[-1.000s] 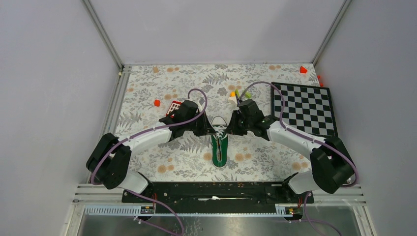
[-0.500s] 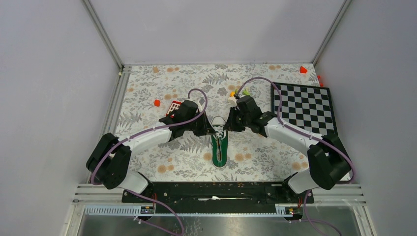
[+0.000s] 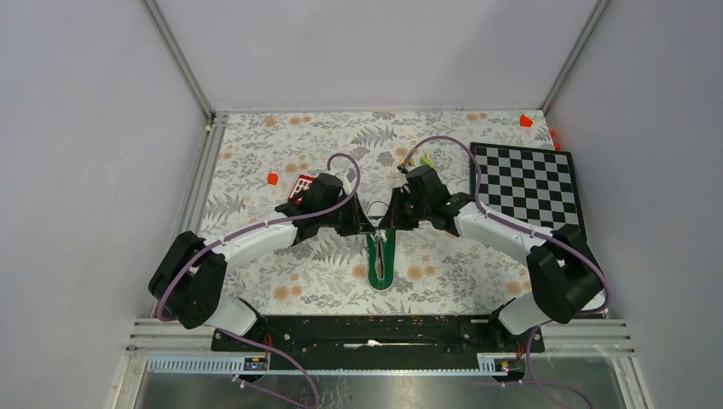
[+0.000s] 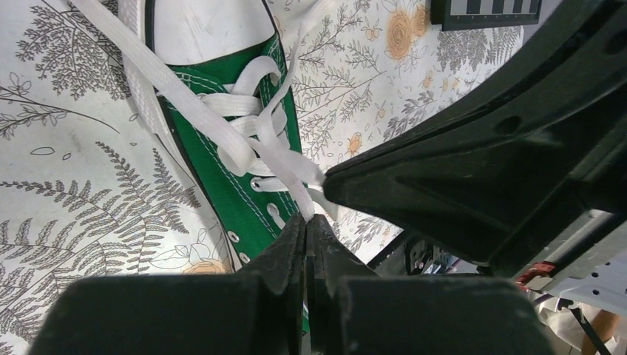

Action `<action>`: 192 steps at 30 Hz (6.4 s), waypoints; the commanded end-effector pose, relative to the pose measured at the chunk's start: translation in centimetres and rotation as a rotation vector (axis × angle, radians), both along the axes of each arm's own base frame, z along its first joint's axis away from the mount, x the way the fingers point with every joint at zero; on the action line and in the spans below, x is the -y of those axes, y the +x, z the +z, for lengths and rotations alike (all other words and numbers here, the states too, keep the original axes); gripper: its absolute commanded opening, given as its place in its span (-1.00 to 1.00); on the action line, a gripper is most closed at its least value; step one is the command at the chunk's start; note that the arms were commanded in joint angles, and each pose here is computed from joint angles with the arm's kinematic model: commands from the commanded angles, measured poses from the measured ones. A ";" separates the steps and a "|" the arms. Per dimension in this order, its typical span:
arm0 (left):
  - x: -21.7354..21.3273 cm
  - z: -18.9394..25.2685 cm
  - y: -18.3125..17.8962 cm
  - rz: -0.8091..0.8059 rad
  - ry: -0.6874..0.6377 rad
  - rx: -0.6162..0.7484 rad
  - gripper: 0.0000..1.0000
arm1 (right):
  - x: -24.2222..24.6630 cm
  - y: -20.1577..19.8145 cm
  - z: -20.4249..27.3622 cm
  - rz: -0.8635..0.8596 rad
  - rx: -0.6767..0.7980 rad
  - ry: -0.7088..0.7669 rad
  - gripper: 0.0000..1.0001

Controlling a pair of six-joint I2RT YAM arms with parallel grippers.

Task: Tie the shoes
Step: Cross the shoelace with the shoelace.

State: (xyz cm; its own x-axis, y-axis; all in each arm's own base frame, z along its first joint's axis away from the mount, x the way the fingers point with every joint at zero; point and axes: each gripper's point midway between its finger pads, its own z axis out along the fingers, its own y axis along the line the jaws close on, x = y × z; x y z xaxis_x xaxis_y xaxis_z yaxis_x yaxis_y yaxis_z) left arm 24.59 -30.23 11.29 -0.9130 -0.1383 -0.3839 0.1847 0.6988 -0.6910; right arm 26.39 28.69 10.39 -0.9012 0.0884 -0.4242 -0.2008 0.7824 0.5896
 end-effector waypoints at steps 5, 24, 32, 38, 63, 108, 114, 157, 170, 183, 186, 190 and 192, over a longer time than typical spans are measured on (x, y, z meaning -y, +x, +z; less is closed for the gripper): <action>1.1 3.4 0.0 -0.050 -0.102 0.101 -1.00 | -3.1 -0.2 0.8 0.050 -0.041 0.099 -1.00; 1.5 3.8 0.0 -0.103 -0.110 0.145 -1.00 | -5.7 -2.7 -0.6 0.106 -0.217 0.309 -1.00; 2.8 3.5 1.2 -0.187 -0.034 0.150 -0.88 | -5.0 -3.8 -1.5 0.105 -0.261 0.344 -1.00; 3.4 4.6 2.6 -0.169 -0.015 0.172 -0.33 | -4.8 -4.1 -2.1 0.082 -0.280 0.372 -1.00; -7.1 7.7 7.6 0.205 0.203 0.087 0.87 | -5.9 -3.9 -0.4 0.091 -0.338 0.608 -1.00; -3.7 0.7 0.9 0.039 0.077 -0.059 -0.87 | -2.9 -4.4 -2.3 0.033 -0.267 0.412 -1.00; -4.4 1.5 0.6 0.037 0.096 -0.030 -0.88 | -2.0 -4.6 -2.4 0.017 -0.251 0.388 -1.00; 2.9 6.0 4.5 -0.195 0.027 0.148 -1.00 | -3.8 -4.2 -0.1 0.131 -0.287 0.495 -1.00; 2.2 5.4 5.4 -0.143 0.130 0.146 0.10 | -4.0 -4.9 -0.7 0.104 -0.344 0.612 -1.00; -5.9 5.0 3.7 0.182 0.166 0.063 0.00 | -4.1 -5.0 -0.3 0.103 -0.345 0.658 -1.00; -5.6 3.2 2.2 0.157 0.080 0.007 0.13 | -4.1 -5.0 -0.4 0.103 -0.348 0.657 -1.00; -5.2 0.7 1.0 0.143 0.040 -0.083 0.20 | -4.2 -5.0 -0.5 0.105 -0.353 0.658 -1.00; -4.5 0.4 0.8 0.137 -0.009 -0.105 0.16 | -4.2 -5.0 -0.4 0.107 -0.350 0.658 -1.00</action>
State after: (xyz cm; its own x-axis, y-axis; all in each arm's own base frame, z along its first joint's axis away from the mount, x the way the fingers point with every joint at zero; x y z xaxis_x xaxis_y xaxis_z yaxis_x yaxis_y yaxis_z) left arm 25.00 -23.31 10.60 -0.9179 -0.2281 -0.3246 0.0045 0.8123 -0.5832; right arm 21.63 32.68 9.21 -0.9866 0.1614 0.0231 0.0661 0.2662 0.9617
